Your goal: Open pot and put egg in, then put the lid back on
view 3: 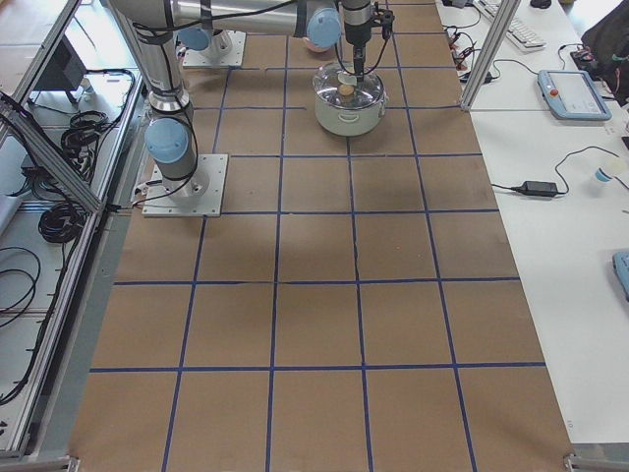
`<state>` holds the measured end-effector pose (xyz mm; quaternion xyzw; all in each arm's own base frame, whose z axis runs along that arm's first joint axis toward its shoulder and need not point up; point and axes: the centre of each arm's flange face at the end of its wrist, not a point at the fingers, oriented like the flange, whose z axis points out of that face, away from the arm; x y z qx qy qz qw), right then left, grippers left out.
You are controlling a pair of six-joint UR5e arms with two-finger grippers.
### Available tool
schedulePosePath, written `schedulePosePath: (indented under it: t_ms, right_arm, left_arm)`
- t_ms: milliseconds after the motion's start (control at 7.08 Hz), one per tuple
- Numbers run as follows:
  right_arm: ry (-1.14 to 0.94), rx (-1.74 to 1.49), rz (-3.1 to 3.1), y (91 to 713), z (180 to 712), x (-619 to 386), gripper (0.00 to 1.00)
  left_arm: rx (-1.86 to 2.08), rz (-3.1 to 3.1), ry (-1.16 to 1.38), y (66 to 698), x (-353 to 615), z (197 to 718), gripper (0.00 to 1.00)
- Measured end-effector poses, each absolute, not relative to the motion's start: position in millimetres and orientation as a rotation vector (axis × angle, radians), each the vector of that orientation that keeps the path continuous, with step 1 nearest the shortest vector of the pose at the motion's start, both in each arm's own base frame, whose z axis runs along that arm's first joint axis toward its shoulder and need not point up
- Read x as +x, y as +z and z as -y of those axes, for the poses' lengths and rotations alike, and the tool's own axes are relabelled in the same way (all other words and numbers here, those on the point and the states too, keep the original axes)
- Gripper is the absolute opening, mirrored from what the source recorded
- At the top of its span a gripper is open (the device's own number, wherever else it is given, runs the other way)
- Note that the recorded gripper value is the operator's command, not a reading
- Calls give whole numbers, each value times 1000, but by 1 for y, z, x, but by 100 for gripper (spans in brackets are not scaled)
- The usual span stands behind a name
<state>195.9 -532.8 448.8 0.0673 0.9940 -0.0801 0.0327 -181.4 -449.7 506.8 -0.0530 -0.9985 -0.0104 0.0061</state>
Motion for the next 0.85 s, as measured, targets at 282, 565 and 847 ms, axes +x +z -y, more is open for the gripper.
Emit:
schedulePosePath:
  t_ms: [282, 565, 847]
  right_arm:
    - [-215, 242, -3101, 464, 518, 179, 100]
    - [-203, 237, -3139, 471, 510, 173, 100]
    - [-193, 229, -3146, 471, 508, 173, 100]
  left_arm:
    - [-166, 3126, -29, 508, -181, 448, 100]
    - [-164, 3126, -28, 509, -180, 447, 100]
    - [-164, 3126, -28, 509, -180, 446, 100]
